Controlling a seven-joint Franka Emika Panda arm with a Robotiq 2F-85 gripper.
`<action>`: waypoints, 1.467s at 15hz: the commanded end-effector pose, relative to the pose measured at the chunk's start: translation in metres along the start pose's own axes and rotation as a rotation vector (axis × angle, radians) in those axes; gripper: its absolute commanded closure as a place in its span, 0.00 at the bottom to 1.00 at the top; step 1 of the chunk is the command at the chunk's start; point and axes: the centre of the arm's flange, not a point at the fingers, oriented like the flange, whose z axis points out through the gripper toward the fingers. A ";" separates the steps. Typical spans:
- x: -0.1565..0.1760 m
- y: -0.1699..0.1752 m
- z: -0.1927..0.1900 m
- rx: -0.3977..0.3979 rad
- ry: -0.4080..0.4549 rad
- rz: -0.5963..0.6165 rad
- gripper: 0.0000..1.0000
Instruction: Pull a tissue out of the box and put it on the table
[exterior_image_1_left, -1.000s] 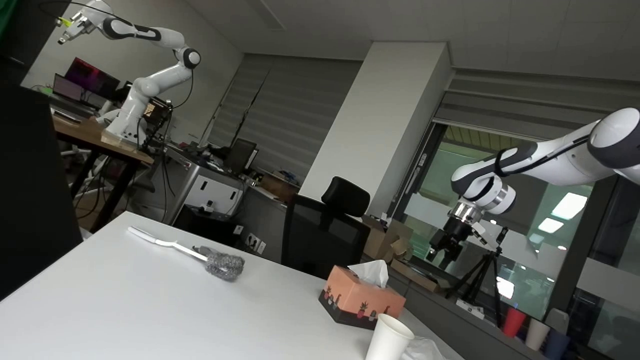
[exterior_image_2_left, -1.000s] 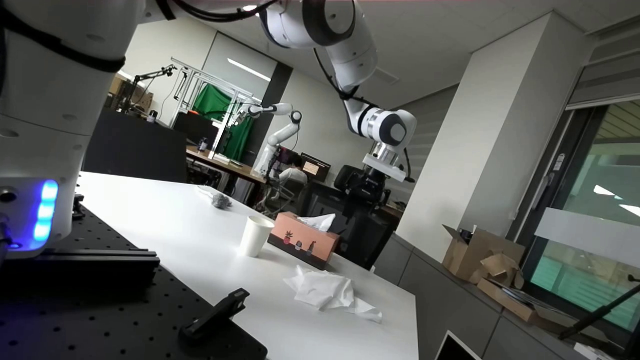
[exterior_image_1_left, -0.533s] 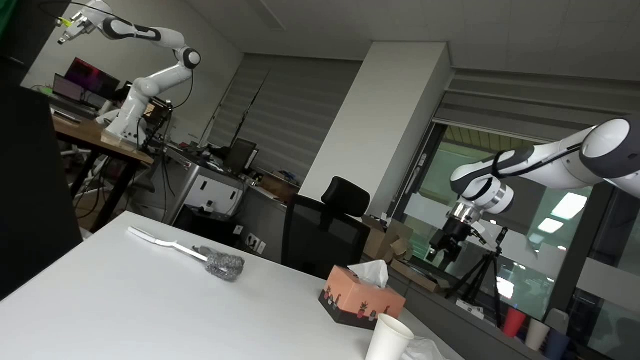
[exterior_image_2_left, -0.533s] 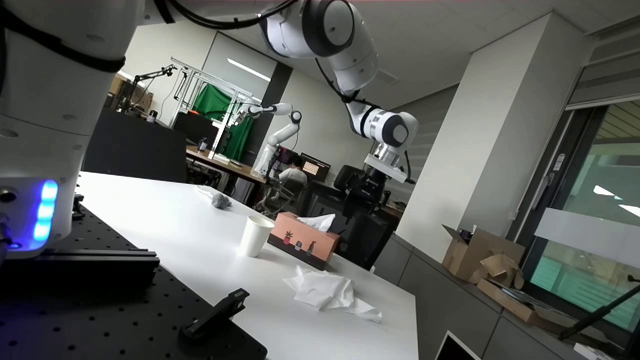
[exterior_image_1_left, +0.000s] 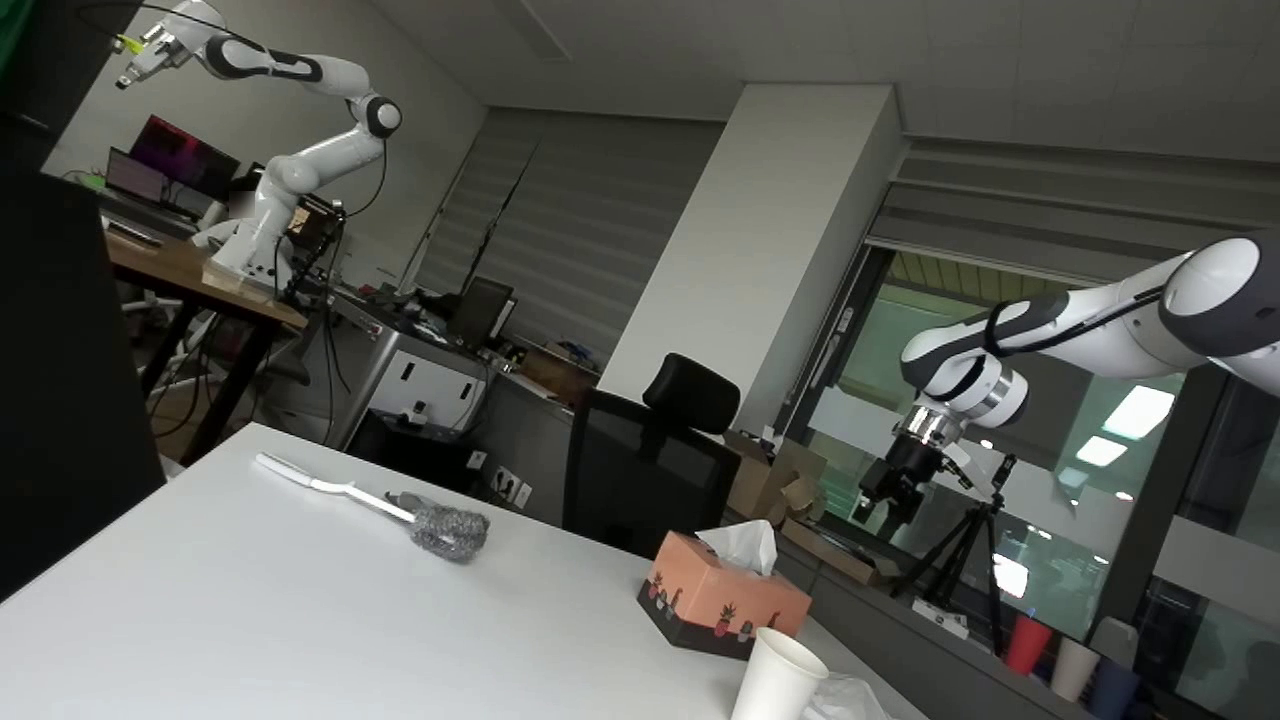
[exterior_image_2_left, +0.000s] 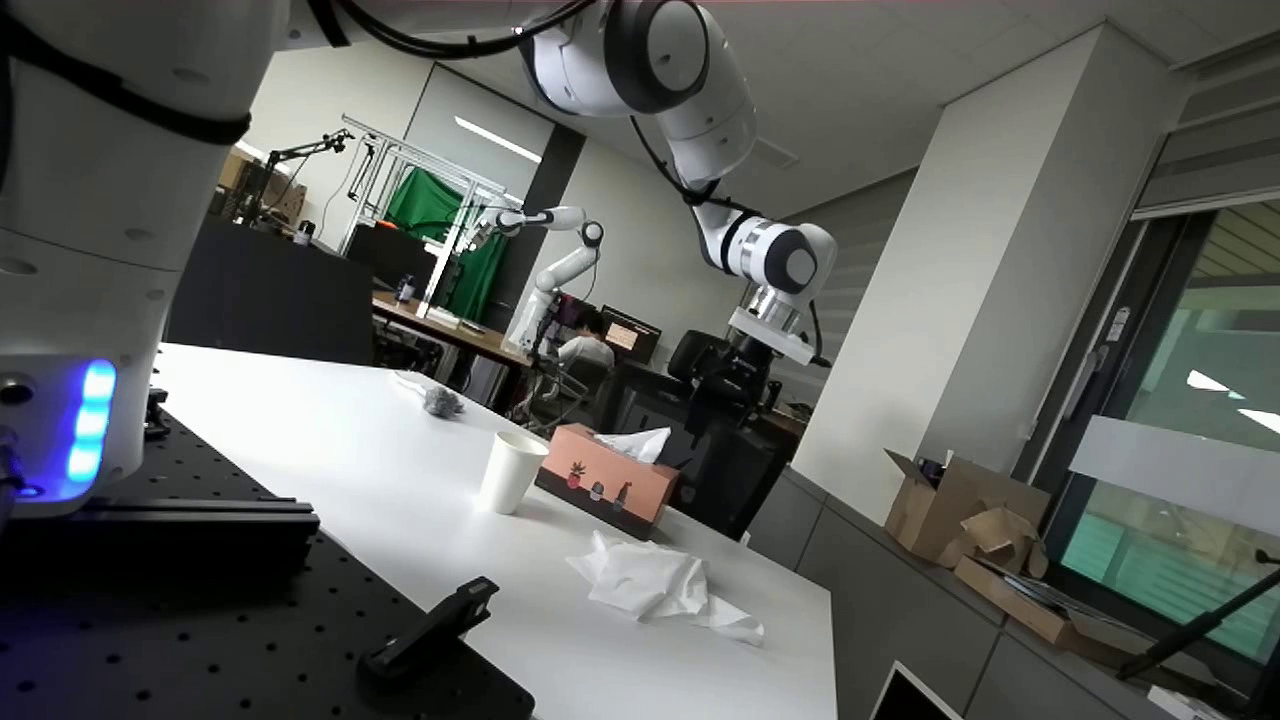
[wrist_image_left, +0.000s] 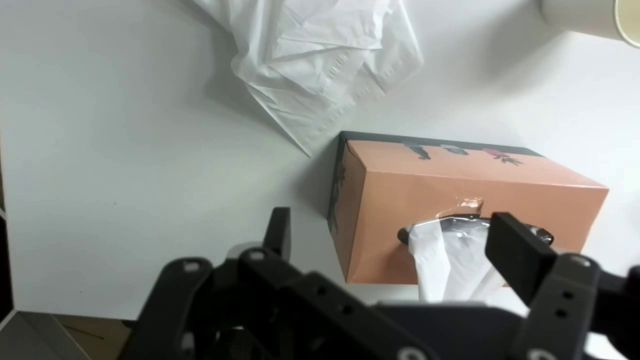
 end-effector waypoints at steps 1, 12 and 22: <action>0.000 0.000 0.000 0.000 0.000 0.000 0.00; 0.059 -0.059 0.065 0.065 0.160 -0.209 0.00; 0.080 -0.078 0.110 -0.041 0.241 -0.271 0.00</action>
